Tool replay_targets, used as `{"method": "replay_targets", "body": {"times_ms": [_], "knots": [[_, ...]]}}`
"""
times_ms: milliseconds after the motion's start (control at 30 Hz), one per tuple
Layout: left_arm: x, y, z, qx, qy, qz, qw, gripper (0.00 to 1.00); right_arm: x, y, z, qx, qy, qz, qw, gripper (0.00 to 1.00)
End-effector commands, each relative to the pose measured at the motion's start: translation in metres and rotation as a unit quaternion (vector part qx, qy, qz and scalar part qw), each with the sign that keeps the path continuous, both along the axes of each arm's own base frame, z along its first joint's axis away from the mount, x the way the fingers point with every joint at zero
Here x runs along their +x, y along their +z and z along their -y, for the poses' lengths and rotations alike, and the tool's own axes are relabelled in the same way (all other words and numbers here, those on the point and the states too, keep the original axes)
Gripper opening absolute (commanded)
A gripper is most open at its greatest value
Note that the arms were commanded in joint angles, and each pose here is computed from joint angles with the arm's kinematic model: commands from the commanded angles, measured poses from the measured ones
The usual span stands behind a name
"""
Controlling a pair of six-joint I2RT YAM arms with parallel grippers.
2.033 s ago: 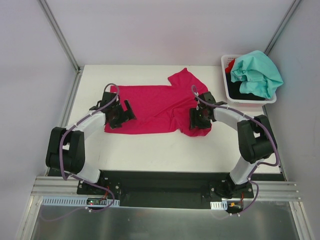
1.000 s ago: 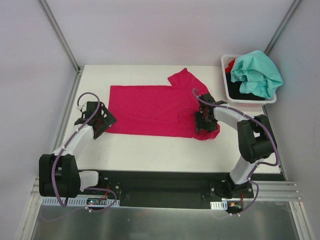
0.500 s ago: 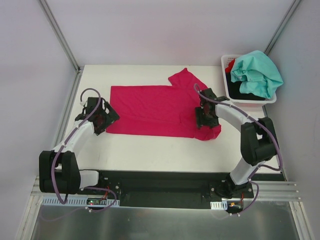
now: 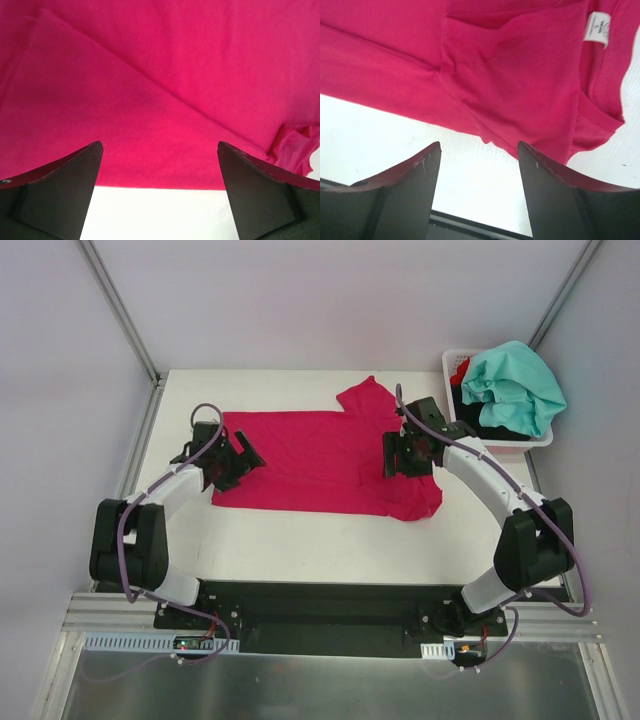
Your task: Fold and stack the t-shirts
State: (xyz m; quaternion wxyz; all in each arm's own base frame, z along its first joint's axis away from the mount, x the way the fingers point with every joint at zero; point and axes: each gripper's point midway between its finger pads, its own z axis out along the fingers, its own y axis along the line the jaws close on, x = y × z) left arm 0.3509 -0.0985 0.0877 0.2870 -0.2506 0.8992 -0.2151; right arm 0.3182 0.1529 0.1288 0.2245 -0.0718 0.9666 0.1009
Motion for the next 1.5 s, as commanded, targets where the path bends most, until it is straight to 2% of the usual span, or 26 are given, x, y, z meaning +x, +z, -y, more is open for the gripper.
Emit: {"method": "replay_targets", "body": {"times_ms": [0, 267, 433, 600, 733, 833, 1167, 1467], "knots": [[0.013, -0.008, 0.033, -0.087, -0.050, 0.032, 0.994, 0.99, -0.017, 0.005, -0.011, 0.038, 0.013, -0.010, 0.999, 0.66], [0.016, -0.031, 0.029, -0.088, -0.035, 0.021, 0.995, 0.99, -0.021, -0.007, -0.009, 0.033, 0.013, -0.022, 0.999, 0.67], [0.000, -0.049, 0.015, -0.065, -0.016, -0.007, 0.998, 0.99, -0.016, -0.011, -0.010, 0.037, -0.004, -0.025, 0.999, 0.67], [-0.020, -0.059, 0.006, -0.056, -0.009, -0.022, 0.998, 0.99, 0.011, -0.018, -0.024, 0.085, 0.007, 0.005, 0.996, 0.68], [-0.024, -0.055, 0.001, -0.048, -0.007, -0.020, 0.999, 0.99, 0.031, -0.034, -0.035, 0.156, 0.007, -0.012, 0.988, 0.68], [-0.022, -0.053, -0.001, -0.043, -0.010, -0.019, 0.999, 0.99, 0.043, -0.046, -0.035, 0.170, 0.011, -0.019, 0.985, 0.68], [-0.027, -0.052, -0.010, -0.038, -0.001, -0.022, 0.999, 0.99, 0.054, -0.086, -0.005, 0.155, -0.024, -0.050, 0.986, 0.67], [-0.036, -0.046, -0.026, -0.020, 0.022, -0.020, 0.999, 0.99, 0.061, -0.093, 0.016, 0.117, -0.039, -0.050, 0.991, 0.66]]}}
